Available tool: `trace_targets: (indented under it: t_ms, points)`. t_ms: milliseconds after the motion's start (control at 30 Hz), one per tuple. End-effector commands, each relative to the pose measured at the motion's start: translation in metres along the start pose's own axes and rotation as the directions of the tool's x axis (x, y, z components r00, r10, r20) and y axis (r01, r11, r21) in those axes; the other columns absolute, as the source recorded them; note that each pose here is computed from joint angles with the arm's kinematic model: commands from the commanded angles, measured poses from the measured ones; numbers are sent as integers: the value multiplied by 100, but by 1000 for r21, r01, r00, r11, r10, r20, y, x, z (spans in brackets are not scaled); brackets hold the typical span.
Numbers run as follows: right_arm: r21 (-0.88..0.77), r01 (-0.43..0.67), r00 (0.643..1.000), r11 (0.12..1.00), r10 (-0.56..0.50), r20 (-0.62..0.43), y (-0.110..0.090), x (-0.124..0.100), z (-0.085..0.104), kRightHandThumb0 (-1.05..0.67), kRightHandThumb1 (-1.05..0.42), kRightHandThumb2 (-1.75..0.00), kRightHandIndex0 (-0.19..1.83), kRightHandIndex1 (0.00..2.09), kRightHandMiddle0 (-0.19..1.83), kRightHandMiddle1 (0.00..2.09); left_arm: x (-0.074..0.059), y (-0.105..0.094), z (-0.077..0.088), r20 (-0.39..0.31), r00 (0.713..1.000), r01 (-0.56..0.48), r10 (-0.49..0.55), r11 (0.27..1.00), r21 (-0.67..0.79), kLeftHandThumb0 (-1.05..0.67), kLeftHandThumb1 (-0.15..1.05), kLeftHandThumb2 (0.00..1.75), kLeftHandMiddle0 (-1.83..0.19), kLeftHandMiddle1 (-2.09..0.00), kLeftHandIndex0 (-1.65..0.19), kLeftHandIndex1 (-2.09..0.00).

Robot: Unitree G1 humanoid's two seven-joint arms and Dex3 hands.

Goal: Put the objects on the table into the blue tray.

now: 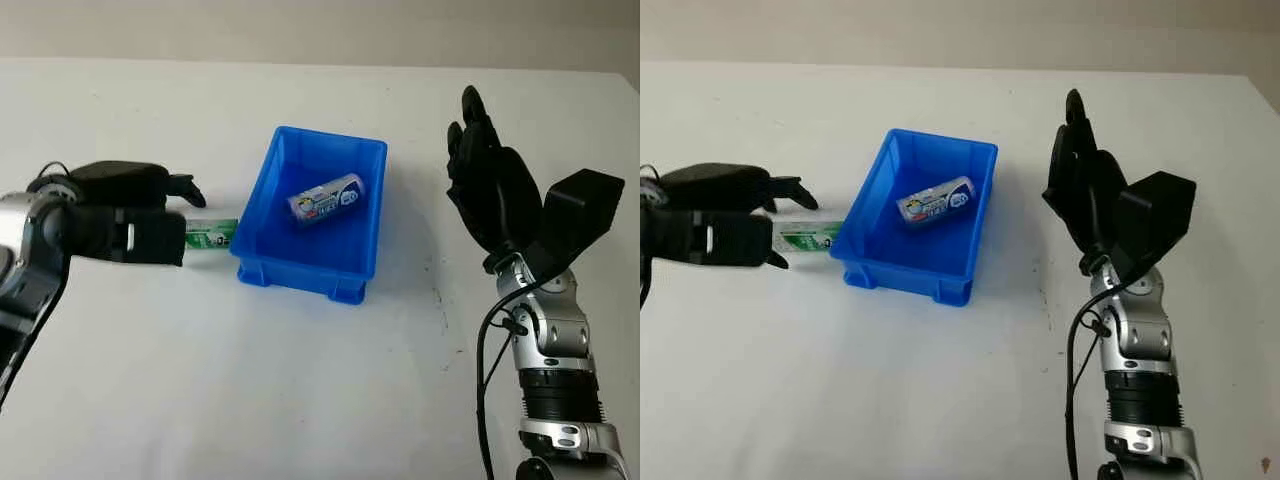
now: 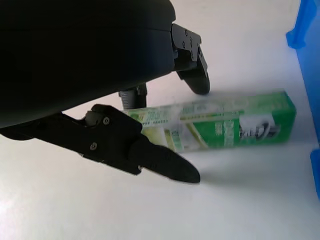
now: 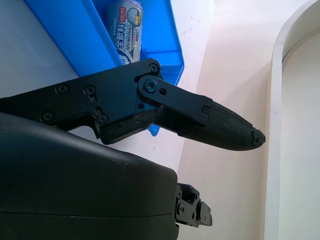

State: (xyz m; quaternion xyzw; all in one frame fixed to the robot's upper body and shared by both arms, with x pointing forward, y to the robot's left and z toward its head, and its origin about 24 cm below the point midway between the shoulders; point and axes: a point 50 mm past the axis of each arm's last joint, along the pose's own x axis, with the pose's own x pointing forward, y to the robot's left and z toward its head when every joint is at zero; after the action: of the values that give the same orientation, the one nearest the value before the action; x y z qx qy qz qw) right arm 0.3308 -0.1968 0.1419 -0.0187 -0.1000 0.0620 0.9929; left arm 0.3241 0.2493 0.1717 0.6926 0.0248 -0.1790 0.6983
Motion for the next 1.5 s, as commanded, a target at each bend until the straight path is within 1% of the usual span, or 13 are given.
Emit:
trace_targets:
  t_ms: [0,200,333,433,567,667,867,967,1033,1100,1200,1300,1467]
  points:
    - [-2,7,1000,1000,-7,29,-2,2,7,-82,-105,-82,-19,0,-19,0,-2,-17,5,53,999,8,-8,1000,-9,-41,104,15,-48,-209,-32,-207]
    - [0,-2,999,1000,2,38,-3,2,9,-82,-105,-81,-19,0,-19,0,-10,-41,12,128,990,-66,67,998,-14,-44,105,28,-69,-209,-36,-209]
    - [-8,4,999,1000,-3,47,-4,2,11,-82,-105,-81,-19,0,-19,0,-13,-58,14,121,989,-77,81,996,-36,-47,105,33,-82,-209,-39,-209]
    - [-6,11,999,1000,-10,50,-6,2,12,-82,-105,-80,-19,0,-19,0,-13,-67,16,94,993,-70,72,997,-29,-46,105,36,-85,-209,-40,-209]
    - [-10,13,999,1000,-12,53,-7,3,13,-81,-105,-81,-19,0,-19,0,-12,-78,17,65,995,-72,73,997,-30,-43,105,39,-86,-209,-40,-209]
    - [-9,12,998,1000,-12,55,-7,3,13,-81,-105,-80,-19,0,-19,0,-11,-81,17,62,994,-91,92,996,-26,-40,105,41,-83,-209,-38,-209]
    - [-6,6,998,1000,-6,58,-7,3,13,-80,-105,-79,-19,0,-19,0,-10,-73,10,34,988,-149,148,987,58,-38,105,39,-72,-209,-27,-209]
    - [7,8,998,1000,-9,56,-6,4,13,-80,-105,-78,-19,0,-19,0,-9,-65,2,-3,984,-175,176,980,89,-32,105,38,-56,-209,-12,-209]
    - [11,8,998,1000,-9,55,-5,3,12,-80,-105,-78,-19,0,-19,0,-8,-59,-3,-20,978,-203,207,972,121,-31,105,38,-54,-209,-11,-209]
    - [11,8,999,1000,-8,54,-5,3,12,-80,-105,-77,-19,0,-19,0,-7,-52,-9,-36,972,-224,230,966,126,-28,105,40,-56,-209,-12,-209]
    - [12,8,999,1000,-8,52,-5,3,12,-80,-105,-77,-19,0,-19,0,-6,-43,-17,-63,962,-254,267,953,164,-29,105,38,-69,-209,-22,-209]
    - [16,6,998,1000,-7,56,-5,3,13,-79,-105,-77,-19,0,-19,0,-6,-25,-25,-75,945,-297,319,929,222,-29,105,36,-81,-209,-29,-209]
    - [24,1,998,1000,-3,57,-4,4,12,-79,-105,-77,-19,0,-19,0,-9,5,-30,-106,923,-327,371,898,296,-26,105,34,-75,-209,-16,-209]
